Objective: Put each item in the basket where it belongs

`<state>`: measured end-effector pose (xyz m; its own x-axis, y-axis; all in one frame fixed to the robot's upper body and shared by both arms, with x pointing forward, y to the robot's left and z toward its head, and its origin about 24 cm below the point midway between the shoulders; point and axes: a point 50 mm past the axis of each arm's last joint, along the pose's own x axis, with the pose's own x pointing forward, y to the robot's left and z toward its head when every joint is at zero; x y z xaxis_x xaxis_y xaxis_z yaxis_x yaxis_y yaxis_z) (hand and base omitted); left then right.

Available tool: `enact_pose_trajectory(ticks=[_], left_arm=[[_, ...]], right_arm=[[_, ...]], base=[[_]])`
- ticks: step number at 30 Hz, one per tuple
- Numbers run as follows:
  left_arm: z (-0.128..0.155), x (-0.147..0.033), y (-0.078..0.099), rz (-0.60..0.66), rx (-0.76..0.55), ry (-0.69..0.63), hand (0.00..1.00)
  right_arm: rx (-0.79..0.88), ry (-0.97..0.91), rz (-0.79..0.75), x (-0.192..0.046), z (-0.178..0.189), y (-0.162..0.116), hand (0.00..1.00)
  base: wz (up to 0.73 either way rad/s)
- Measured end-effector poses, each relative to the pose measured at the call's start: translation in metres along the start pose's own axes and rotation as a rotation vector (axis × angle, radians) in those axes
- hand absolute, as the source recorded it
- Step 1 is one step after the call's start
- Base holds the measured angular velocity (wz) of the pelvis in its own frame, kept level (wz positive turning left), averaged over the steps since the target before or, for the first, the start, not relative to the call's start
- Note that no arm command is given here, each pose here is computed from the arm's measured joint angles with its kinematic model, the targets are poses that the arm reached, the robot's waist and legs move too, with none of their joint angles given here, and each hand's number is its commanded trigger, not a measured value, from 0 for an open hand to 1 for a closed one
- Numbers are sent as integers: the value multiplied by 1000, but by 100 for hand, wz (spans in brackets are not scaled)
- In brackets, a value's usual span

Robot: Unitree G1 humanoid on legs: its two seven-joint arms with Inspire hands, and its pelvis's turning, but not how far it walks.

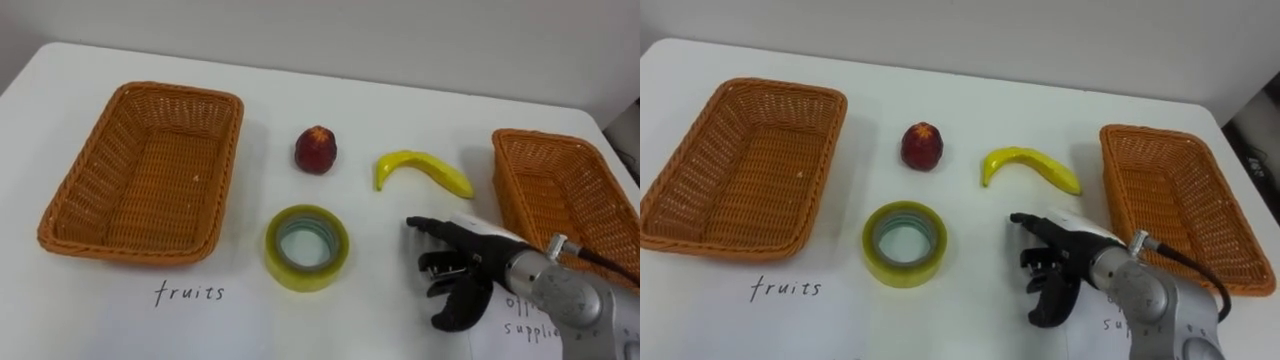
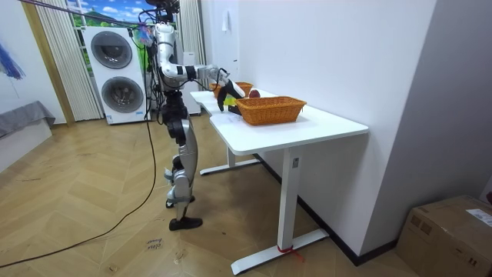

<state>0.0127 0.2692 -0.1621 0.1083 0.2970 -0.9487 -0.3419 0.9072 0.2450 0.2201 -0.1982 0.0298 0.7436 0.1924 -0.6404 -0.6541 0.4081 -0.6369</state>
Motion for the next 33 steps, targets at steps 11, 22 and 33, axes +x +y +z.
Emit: enact_pose_trajectory(ticks=[11,22,33], left_arm=[[-3,0,-3,11,-3,14,0],[-4,0,-1,8,-3,24,0],[-3,0,0,-5,5,20,0]], right_arm=[[-19,10,-6,2,1,2,0],[-25,16,-7,1,0,1,0],[-69,39,-1,-2,-6,-4,0]], base=[[0],[1],[0]])
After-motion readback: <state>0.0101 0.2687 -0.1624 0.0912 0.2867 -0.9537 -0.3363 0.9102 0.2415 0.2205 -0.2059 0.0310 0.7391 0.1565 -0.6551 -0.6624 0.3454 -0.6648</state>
